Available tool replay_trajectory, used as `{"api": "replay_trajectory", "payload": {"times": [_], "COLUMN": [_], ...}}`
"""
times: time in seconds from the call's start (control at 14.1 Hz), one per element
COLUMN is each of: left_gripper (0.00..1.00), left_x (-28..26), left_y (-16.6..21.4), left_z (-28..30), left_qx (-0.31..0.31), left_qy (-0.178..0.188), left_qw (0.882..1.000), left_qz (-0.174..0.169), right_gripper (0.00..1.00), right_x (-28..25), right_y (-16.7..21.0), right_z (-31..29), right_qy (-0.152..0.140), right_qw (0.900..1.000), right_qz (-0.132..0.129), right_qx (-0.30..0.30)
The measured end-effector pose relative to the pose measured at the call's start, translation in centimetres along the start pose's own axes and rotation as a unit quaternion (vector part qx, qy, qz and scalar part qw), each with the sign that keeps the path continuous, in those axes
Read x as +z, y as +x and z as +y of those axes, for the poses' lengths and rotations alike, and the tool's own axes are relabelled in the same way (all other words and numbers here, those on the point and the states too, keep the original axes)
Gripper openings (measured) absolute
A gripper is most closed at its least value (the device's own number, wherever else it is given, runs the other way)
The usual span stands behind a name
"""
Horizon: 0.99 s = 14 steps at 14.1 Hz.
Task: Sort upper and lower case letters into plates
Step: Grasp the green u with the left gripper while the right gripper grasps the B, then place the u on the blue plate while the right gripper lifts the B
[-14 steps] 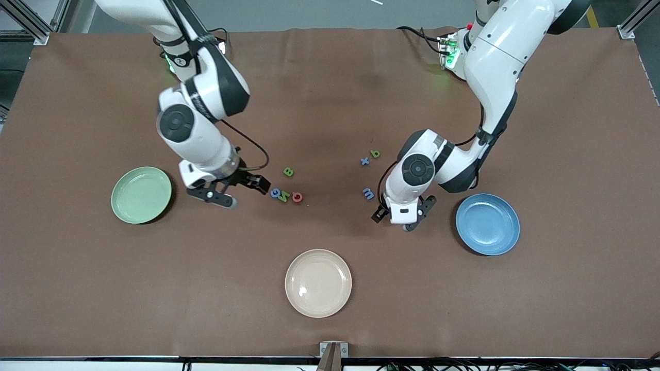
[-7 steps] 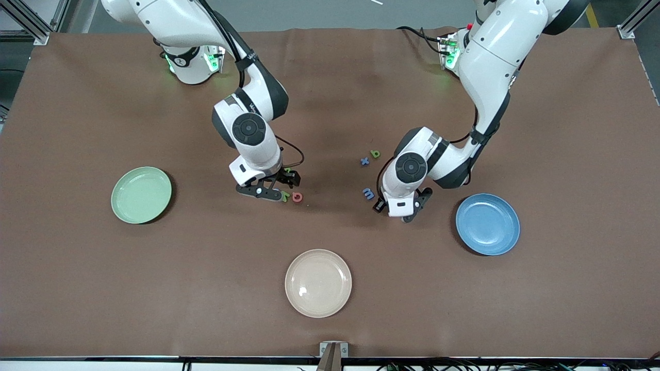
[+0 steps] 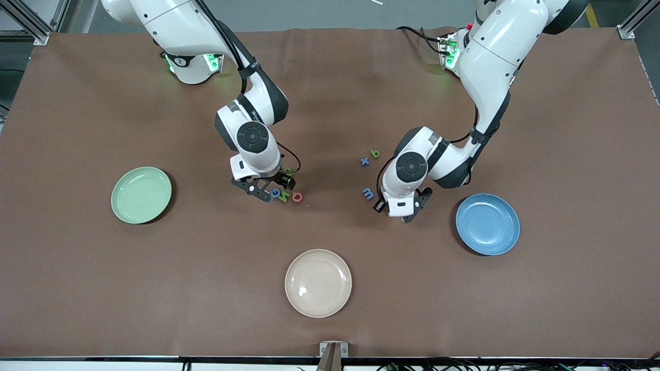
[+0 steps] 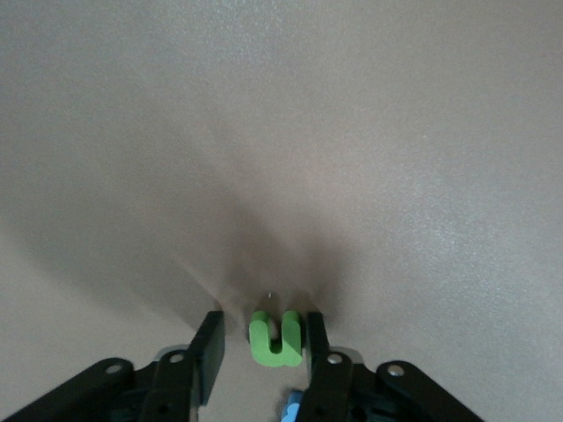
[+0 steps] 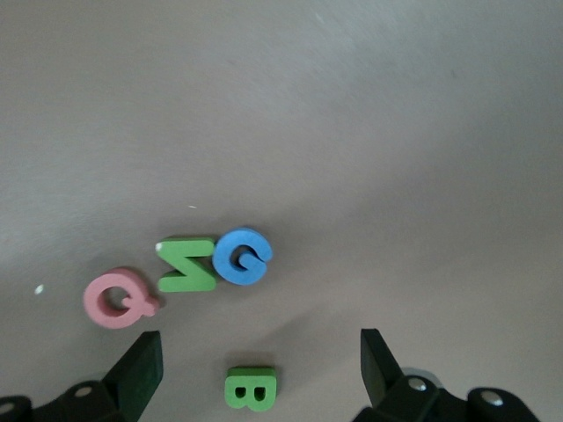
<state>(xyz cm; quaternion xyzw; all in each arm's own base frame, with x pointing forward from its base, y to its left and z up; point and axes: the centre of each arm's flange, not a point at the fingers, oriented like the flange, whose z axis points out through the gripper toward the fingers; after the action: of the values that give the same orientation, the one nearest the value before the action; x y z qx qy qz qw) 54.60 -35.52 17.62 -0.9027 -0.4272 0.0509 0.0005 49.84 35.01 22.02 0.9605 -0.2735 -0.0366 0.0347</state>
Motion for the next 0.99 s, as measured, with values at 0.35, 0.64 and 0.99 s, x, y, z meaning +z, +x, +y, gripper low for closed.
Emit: {"api": "replay_trajectory", "payload": {"times": [0.35,0.64,0.99], "left_gripper": [0.26,0.26,0.26], "left_x": [-0.2,-2.8,-9.1], "left_y": [0.0,1.3,7.3], "left_z": [0.0,0.3,-1.3], "left_qx": [0.0,-0.008,-0.001], "left_qy": [-0.001,-0.021,-0.014], "left_qw": [1.0,1.0,1.0], "left_qz": [0.0,0.008,0.027], "right_gripper": [0.99,0.99,0.95], "right_x": [1.6,2.5,4.9], "right_y": [-1.0,-3.0,-5.0], "right_z": [0.5,0.0,-0.8], "right_qy": [0.028,0.032,0.037], "right_qw": [0.999,0.999,0.999], "right_qz": [-0.003,-0.014,-0.022], "right_qx": [0.022,0.013,-0.008]}}
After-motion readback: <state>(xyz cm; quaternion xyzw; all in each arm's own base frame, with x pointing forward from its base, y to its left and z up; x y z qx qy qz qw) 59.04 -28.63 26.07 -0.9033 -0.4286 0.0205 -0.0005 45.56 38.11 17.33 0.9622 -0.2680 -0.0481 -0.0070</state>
